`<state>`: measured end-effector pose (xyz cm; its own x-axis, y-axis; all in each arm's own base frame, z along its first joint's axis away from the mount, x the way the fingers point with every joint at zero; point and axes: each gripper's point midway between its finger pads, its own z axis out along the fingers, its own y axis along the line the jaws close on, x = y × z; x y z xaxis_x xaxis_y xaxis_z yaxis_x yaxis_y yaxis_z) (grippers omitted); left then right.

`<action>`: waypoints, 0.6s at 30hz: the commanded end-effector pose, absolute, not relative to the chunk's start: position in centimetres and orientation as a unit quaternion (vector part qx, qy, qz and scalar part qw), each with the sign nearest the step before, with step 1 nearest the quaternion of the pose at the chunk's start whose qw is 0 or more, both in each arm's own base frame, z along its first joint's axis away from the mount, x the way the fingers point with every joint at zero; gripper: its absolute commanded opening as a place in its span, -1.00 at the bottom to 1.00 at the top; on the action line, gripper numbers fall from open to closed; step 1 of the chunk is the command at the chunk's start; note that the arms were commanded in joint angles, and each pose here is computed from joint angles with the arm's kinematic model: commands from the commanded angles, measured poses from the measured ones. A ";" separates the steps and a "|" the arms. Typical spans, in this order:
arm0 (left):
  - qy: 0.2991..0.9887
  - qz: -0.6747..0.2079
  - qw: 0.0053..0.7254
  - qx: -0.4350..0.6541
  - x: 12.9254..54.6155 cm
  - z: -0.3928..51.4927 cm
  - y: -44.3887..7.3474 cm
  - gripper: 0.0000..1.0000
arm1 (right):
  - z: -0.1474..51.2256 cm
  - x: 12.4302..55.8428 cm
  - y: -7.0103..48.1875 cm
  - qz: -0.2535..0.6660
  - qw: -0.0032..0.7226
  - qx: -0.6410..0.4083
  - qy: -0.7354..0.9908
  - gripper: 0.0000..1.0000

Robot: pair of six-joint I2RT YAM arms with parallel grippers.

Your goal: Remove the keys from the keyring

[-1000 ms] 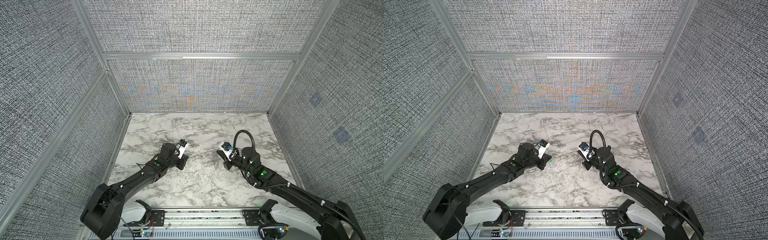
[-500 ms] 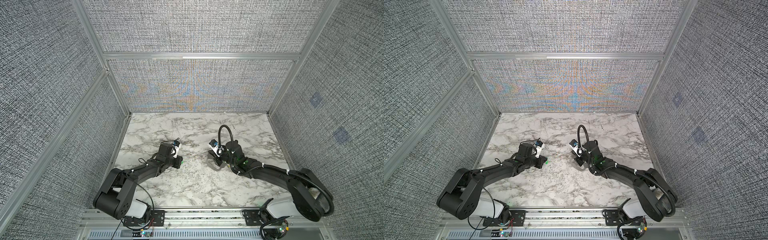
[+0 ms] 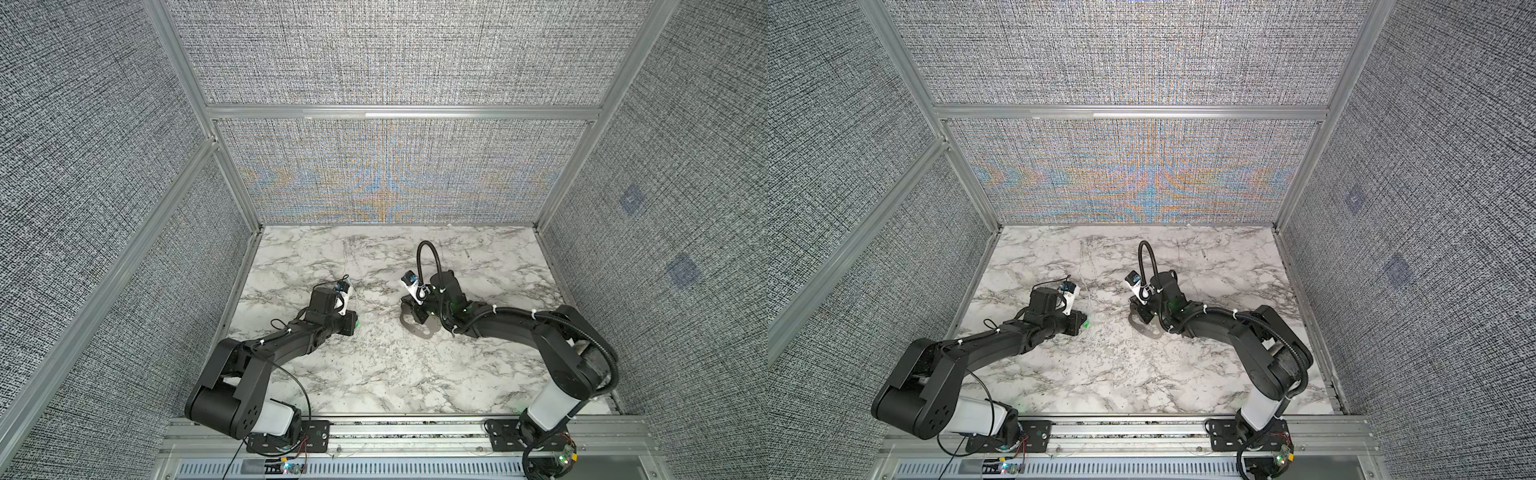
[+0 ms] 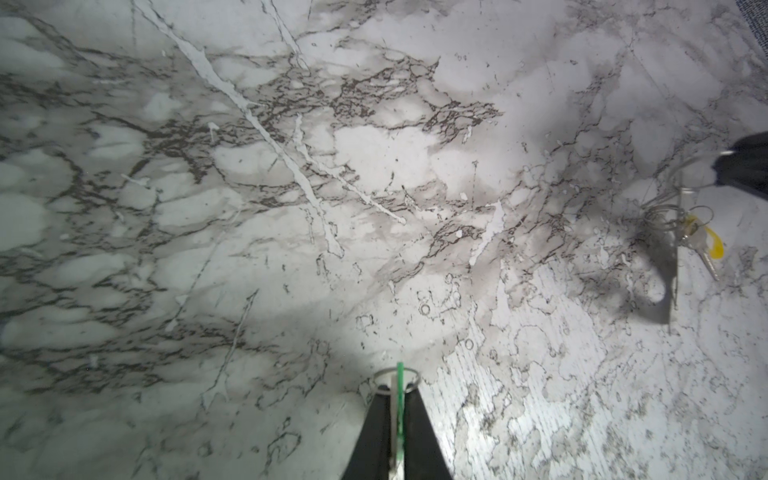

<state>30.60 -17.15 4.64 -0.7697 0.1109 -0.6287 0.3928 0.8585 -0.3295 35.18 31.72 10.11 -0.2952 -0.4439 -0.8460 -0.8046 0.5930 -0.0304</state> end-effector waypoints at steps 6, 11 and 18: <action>0.904 -0.259 0.295 0.167 32.0 5.2 -19.1 -0.71 | 9.3 37.1 34.4 0.226 0.419 -0.413 0.776 -1.00; 0.905 -0.261 0.289 0.173 32.8 5.1 -19.6 -0.70 | 8.2 38.4 35.1 0.221 0.405 -0.412 0.786 -0.93; 0.901 -0.256 0.299 0.182 33.6 6.4 -19.9 -0.62 | 8.6 39.8 34.7 0.198 0.399 -0.401 0.800 -0.41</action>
<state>33.60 -19.71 5.61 -0.7697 0.1580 -0.6185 0.4568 0.8131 -0.3608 39.55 35.20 8.41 -0.3420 -0.4761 -0.8101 -0.8131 0.5821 0.0012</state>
